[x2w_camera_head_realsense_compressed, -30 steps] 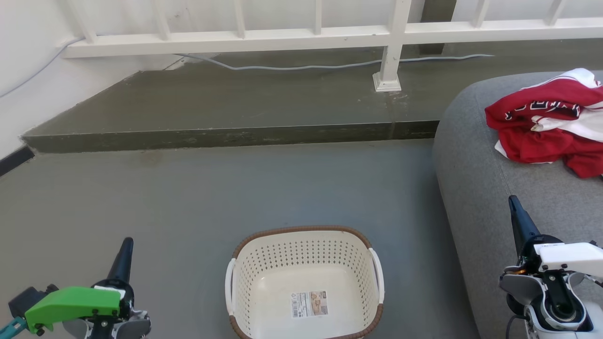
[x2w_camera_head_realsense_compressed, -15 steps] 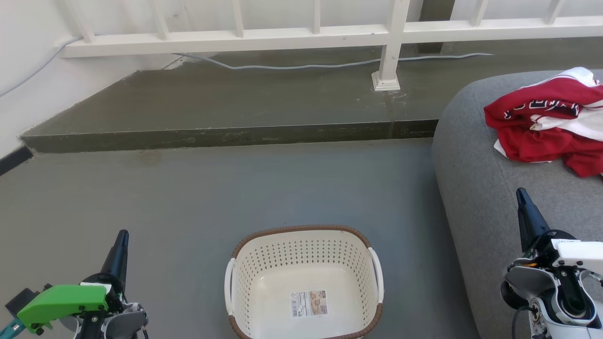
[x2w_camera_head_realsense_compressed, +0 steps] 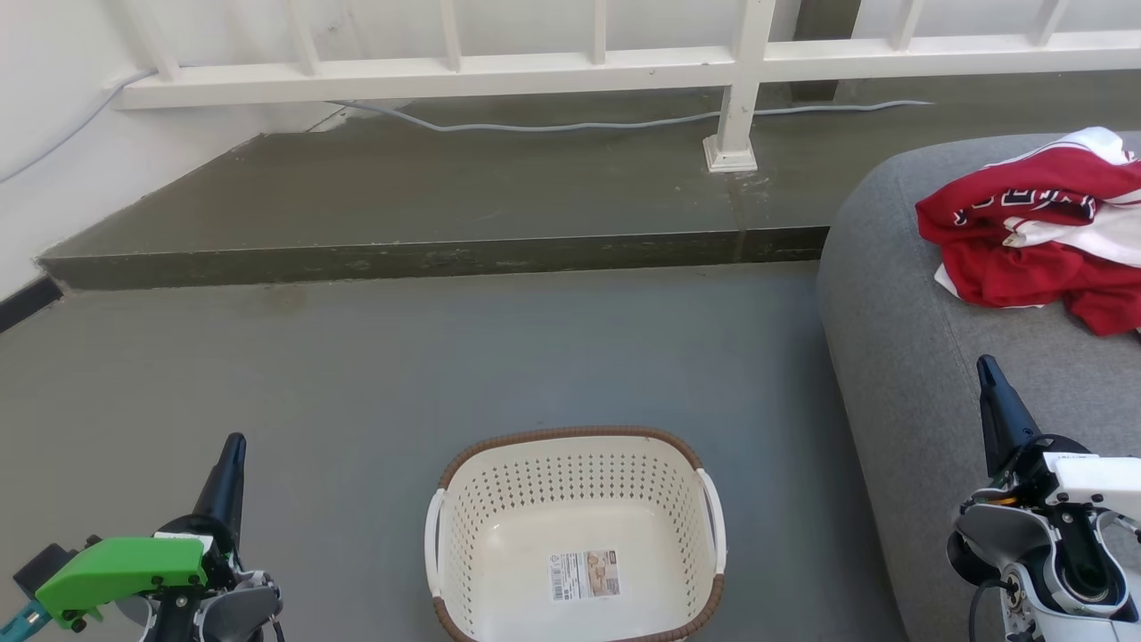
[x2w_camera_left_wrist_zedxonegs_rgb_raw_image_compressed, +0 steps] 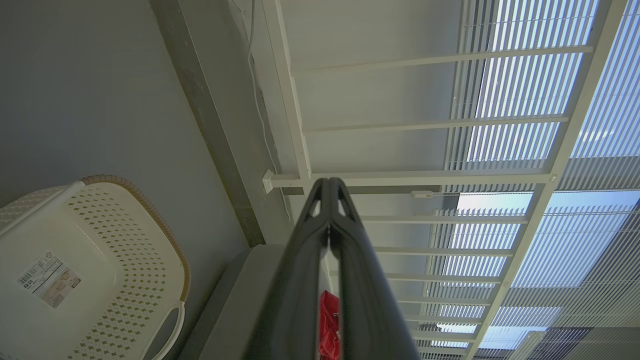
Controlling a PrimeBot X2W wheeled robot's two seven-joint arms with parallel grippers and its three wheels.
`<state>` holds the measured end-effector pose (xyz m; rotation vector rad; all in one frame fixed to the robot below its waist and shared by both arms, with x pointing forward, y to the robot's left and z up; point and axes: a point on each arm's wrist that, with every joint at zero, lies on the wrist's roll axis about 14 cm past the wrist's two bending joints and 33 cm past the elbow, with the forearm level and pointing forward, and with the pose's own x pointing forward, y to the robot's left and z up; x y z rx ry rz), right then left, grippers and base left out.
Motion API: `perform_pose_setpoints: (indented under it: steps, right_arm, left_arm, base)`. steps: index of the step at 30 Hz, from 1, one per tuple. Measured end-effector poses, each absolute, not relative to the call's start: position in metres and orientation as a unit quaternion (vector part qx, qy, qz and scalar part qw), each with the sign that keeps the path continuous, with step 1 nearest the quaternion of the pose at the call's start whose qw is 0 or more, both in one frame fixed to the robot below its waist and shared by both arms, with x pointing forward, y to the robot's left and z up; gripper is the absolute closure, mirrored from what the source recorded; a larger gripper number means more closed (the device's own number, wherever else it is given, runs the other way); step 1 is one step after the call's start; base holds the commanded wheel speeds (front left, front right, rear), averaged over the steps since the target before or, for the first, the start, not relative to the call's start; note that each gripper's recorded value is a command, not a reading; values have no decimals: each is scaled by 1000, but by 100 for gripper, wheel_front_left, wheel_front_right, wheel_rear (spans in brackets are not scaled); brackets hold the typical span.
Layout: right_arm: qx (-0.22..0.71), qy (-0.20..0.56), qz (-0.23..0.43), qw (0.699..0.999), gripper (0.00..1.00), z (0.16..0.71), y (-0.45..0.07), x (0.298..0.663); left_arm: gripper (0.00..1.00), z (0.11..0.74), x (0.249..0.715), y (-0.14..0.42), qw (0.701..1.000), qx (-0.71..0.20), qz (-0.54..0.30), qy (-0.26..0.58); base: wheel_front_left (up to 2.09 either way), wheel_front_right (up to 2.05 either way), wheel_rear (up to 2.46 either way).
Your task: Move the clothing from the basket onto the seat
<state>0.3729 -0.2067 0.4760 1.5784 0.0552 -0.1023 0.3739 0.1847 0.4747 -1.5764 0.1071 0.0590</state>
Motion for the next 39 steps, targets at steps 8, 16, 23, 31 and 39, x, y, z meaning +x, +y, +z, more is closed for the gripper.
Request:
perform_pose_setpoints:
  steps: [8, 16, 23, 31, 39]
  right_arm:
    - [709, 25, -46, 703, 100, 476, -207, 373]
    - [709, 25, -46, 703, 100, 476, -207, 373]
    - [709, 25, -46, 703, 100, 476, -207, 373]
    - [709, 25, -46, 703, 100, 476, -207, 373]
    - [709, 25, -46, 703, 100, 476, -207, 373]
  left_arm:
    - [100, 476, 374, 185, 703, -709, 24, 45]
    - [100, 476, 374, 185, 703, -709, 25, 45]
    - [100, 476, 374, 185, 703, -709, 25, 45]
    - [100, 475, 374, 185, 703, -709, 26, 45]
    - [100, 475, 374, 186, 703, -709, 26, 45]
  base:
    - [0, 0, 0]
    - [0, 0, 0]
    - [0, 0, 0]
    - [0, 0, 0]
    - [0, 0, 0]
